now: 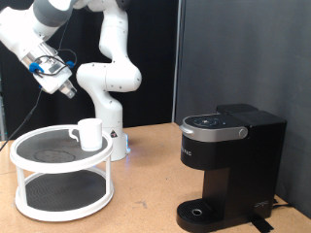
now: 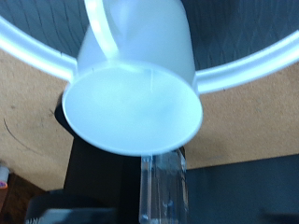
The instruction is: Make a cup of coffee with the keurig machine
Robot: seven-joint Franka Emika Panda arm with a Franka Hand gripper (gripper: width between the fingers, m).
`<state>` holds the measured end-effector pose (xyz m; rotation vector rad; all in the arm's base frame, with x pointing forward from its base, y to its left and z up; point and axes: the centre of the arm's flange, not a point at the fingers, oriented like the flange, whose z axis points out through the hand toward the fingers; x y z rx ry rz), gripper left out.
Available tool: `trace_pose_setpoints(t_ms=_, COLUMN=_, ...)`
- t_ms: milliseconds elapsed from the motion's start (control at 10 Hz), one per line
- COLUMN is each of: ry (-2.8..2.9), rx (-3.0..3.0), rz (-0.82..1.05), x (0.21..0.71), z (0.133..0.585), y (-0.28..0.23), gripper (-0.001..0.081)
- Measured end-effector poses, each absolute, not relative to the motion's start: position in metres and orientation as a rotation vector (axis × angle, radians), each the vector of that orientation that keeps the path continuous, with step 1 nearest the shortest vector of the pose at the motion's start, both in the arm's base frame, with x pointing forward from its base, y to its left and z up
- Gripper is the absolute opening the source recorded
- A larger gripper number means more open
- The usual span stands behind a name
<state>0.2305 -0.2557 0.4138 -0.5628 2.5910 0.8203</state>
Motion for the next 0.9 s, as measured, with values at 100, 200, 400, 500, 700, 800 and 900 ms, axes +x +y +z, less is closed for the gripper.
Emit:
trace_pose_setpoints(t_ms=100, ry=2.605, rx=-0.552, rz=0.812, x=0.233, z=0.406, y=-0.259, gripper=0.0276)
trace_pose_setpoints(t_ms=200, ry=2.616, rx=-0.543, rz=0.801, x=0.235, z=0.4, y=-0.263, gripper=0.0411)
trace_pose_setpoints(t_ms=400, ry=2.642, rx=-0.541, rz=0.797, x=0.238, z=0.385, y=-0.267, gripper=0.0596)
trace_pose_setpoints(t_ms=500, ry=2.66, rx=-0.55, rz=0.812, x=0.238, z=0.377, y=-0.266, gripper=0.069)
trace_pose_setpoints(t_ms=700, ry=2.689, rx=-0.576, rz=0.818, x=0.241, z=0.359, y=-0.261, gripper=0.0726)
trace_pose_setpoints(t_ms=800, ry=2.697, rx=-0.591, rz=0.812, x=0.243, z=0.351, y=-0.256, gripper=0.0726)
trace_pose_setpoints(t_ms=900, ry=2.704, rx=-0.609, rz=0.811, x=0.244, z=0.343, y=-0.25, gripper=0.0733)
